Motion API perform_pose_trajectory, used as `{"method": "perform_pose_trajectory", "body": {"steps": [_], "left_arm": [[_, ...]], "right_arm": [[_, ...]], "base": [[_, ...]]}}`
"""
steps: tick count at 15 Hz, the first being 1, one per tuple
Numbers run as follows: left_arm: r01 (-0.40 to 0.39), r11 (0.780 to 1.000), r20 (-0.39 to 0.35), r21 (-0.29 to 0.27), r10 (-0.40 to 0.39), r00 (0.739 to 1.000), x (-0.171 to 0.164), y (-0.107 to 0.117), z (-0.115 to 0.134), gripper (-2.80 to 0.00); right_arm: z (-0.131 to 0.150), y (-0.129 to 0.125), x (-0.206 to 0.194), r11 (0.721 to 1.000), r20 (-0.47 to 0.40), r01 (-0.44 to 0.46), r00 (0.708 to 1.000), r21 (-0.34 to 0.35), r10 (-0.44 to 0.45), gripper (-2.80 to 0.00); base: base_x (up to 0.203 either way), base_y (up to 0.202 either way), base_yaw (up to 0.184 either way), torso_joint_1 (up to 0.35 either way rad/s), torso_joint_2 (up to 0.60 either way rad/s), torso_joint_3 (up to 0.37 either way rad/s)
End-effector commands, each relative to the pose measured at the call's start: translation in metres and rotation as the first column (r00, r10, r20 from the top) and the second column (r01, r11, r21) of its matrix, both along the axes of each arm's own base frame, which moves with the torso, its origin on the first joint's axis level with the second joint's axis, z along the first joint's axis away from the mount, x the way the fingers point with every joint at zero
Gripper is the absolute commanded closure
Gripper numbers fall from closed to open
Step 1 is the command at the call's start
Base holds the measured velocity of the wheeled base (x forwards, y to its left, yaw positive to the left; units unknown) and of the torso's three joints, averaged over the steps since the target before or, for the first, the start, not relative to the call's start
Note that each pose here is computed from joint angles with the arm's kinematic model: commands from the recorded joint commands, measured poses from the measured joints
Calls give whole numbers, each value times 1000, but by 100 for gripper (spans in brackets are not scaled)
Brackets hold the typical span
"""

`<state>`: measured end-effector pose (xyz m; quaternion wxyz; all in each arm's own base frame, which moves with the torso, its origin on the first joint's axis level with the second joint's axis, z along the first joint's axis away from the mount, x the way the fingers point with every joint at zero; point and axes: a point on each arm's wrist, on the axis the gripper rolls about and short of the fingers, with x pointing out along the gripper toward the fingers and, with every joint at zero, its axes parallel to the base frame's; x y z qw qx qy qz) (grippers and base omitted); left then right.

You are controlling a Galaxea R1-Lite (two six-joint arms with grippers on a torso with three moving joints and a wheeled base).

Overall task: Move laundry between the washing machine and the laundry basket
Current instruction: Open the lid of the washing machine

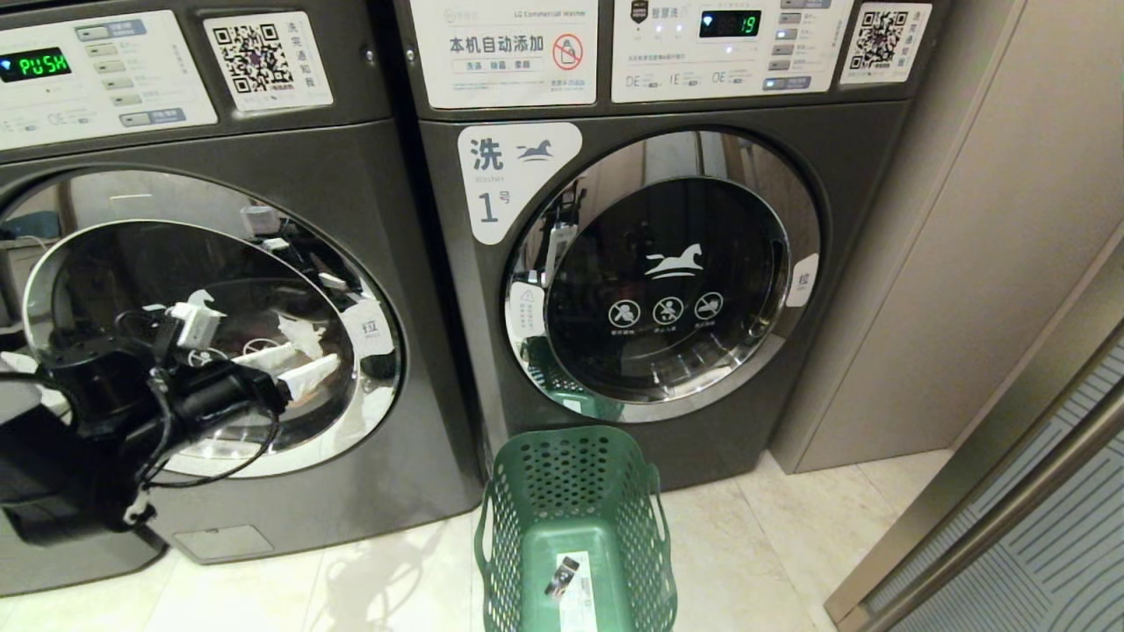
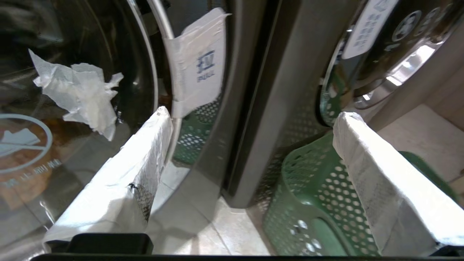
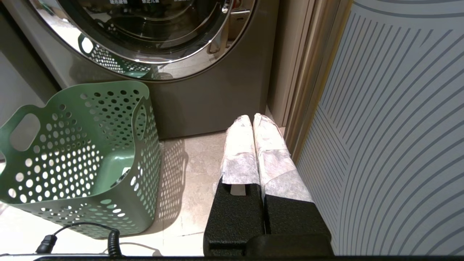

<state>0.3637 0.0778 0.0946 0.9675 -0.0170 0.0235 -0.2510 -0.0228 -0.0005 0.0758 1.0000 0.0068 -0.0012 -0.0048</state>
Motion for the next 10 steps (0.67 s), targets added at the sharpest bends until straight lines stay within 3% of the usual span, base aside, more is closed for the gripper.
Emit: {"method": "perform_pose_trajectory", "body": {"steps": [1, 8, 10], "left_arm": [[7, 1000, -13, 4, -7, 1000, 17, 3, -19, -280], [69, 997, 26, 17, -70, 997, 59, -16, -33, -280], [51, 998, 23, 21, -52, 998, 68, -17, -38, -280]], "right_arm": [[0, 0, 0, 1000, 1, 0, 1000, 0, 0, 0], [0, 0, 0, 1000, 0, 0, 1000, 0, 0, 0], [0, 0, 0, 1000, -1, 0, 1000, 0, 0, 0]], "base": [[0, 0, 0, 0, 0, 0], [0, 0, 0, 0, 0, 0], [0, 0, 0, 0, 0, 0]]}}
